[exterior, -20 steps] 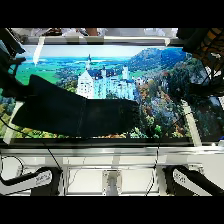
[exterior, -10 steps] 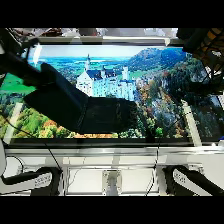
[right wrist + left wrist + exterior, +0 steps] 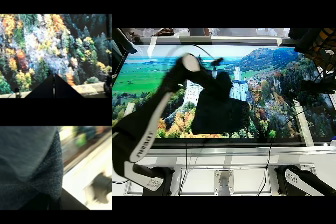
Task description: Fold the clothes and pants, and hang the long-sleeved shirts on hangers.
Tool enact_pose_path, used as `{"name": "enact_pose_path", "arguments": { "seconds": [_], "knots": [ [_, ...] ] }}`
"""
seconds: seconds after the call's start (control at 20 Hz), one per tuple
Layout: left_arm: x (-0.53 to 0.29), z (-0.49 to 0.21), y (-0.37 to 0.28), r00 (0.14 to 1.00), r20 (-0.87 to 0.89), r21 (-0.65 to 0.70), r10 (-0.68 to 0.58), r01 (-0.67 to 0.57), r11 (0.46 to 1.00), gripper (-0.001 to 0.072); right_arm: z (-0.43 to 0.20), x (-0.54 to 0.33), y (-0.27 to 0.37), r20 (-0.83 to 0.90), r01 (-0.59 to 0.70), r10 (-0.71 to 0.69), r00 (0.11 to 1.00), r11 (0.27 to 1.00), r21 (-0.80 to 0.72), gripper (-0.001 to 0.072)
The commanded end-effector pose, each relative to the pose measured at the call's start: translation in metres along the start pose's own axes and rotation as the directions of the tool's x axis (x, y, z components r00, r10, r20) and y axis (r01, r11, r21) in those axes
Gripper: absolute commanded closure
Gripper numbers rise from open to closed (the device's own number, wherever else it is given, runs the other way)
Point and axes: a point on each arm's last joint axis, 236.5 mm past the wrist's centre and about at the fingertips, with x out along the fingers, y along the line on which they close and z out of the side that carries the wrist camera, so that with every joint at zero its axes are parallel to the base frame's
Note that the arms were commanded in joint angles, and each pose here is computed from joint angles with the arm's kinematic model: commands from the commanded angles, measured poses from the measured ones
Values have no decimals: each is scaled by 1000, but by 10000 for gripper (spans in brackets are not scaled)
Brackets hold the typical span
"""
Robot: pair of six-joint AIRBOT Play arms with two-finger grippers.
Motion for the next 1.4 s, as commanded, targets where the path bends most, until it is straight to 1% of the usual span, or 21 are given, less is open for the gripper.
{"name": "enact_pose_path", "arguments": {
  "seconds": [0.0,0.1,0.2,0.25,0.35,0.4,0.55,0.65,0.7,0.75,0.8,0.85,0.9,1.0,1.05,1.1,1.15,1.2,1.25,1.35],
  "knots": [
    [71,20,-65,978,85,21,-190,188,982,676,1,0,9,2,-38,38,999,999,10,694],
    [90,12,-79,967,56,23,-247,246,969,674,1,0,14,3,-58,58,998,998,15,694],
    [95,10,-82,963,47,27,-266,265,964,672,1,0,18,2,-77,77,997,997,19,694],
    [94,11,-82,962,50,29,-267,266,964,658,1,-1,22,3,-91,91,996,996,16,694],
    [89,16,-84,955,62,52,-291,289,956,390,1,-1,34,0,-144,144,990,990,-14,690],
    [85,18,-91,943,69,73,-326,321,944,346,1,0,40,-2,-167,167,986,986,-11,673],
    [71,24,-119,889,92,126,-449,437,890,346,-5,9,50,-25,-210,210,977,978,4,672],
    [67,26,-125,872,99,138,-479,465,874,346,-16,19,54,-64,-223,222,973,975,3,671],
    [66,27,-124,874,100,146,-476,460,876,346,-24,24,56,-88,-232,231,969,973,0,630],
    [66,28,-119,879,103,160,-465,447,880,346,-34,32,59,-117,-244,243,963,970,2,561],
    [66,30,-110,893,105,169,-438,418,893,346,-45,39,63,-147,-261,258,955,965,-5,532],
    [66,31,-97,911,104,172,-400,379,909,347,-57,46,67,-179,-277,272,946,961,-6,418],
    [67,30,-81,933,96,159,-348,331,930,348,-68,54,70,-206,-291,283,937,957,-10,354],
    [68,22,-31,984,48,131,-171,163,978,355,-87,69,72,-242,-300,290,926,954,-6,215],
    [66,15,-1,999,15,117,-52,50,992,356,-95,77,76,-249,-314,303,920,949,-4,171],
    [60,7,35,996,-18,106,90,-88,991,355,-100,82,87,-245,-358,346,906,934,-8,154],
    [50,1,69,971,-43,102,235,-229,968,371,-103,84,101,-235,-419,405,884,908,-11,155],
    [41,-2,96,935,-55,90,351,-346,934,429,-104,86,115,-217,-476,463,859,879,-9,155],
    [36,-5,113,903,-62,82,425,-420,904,489,-104,89,128,-197,-519,508,838,855,-5,155],
    [48,-20,113,899,-103,91,426,-418,904,488,-106,101,138,-199,-520,507,839,854,-19,155]
  ]
}}
